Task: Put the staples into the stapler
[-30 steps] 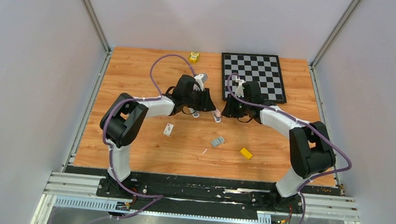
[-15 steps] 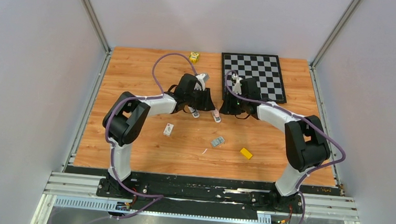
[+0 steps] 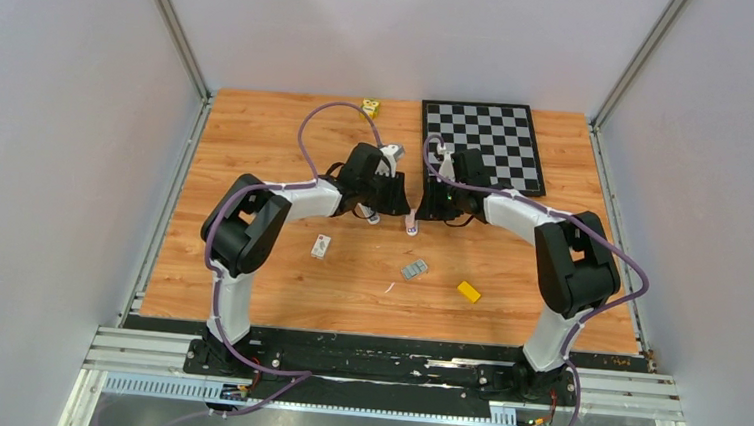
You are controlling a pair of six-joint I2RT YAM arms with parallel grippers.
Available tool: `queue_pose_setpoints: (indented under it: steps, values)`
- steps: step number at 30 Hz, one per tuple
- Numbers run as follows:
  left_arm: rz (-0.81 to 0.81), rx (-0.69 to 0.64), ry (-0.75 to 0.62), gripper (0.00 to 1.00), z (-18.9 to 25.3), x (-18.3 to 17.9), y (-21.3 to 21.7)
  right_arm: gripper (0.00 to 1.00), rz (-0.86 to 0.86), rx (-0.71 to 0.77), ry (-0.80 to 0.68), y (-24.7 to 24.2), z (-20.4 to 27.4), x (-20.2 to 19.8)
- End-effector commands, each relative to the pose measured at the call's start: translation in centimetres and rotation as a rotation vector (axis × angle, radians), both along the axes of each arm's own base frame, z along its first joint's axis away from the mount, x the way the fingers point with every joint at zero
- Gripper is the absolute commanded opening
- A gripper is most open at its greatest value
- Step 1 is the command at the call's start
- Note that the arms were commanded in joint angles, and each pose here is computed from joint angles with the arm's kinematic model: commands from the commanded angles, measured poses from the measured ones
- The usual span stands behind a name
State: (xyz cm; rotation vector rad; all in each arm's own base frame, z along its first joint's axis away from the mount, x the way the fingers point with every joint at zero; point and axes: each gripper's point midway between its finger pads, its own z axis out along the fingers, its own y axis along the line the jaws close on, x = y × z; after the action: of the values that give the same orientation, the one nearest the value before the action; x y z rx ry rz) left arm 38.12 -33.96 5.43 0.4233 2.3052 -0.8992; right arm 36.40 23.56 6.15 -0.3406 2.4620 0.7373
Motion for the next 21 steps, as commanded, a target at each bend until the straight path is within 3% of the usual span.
queue_pose_setpoints:
  steps: [1, 11, 21]
  values:
    - [-0.020, 0.051, 0.019, 0.39, -1.8, -0.7, 0.0, 0.34, 0.013, -0.024, 0.036, 0.1, -0.9, -1.3]
    - [-0.032, 0.053, 0.018, 0.39, -1.8, -1.4, -0.4, 0.37, -0.022, 0.056, 0.000, 0.7, 1.9, -1.3]
    - [-0.032, 0.052, 0.016, 0.38, -1.6, -1.4, -0.5, 0.35, -0.014, 0.056, 0.018, 1.7, 1.1, -2.0]
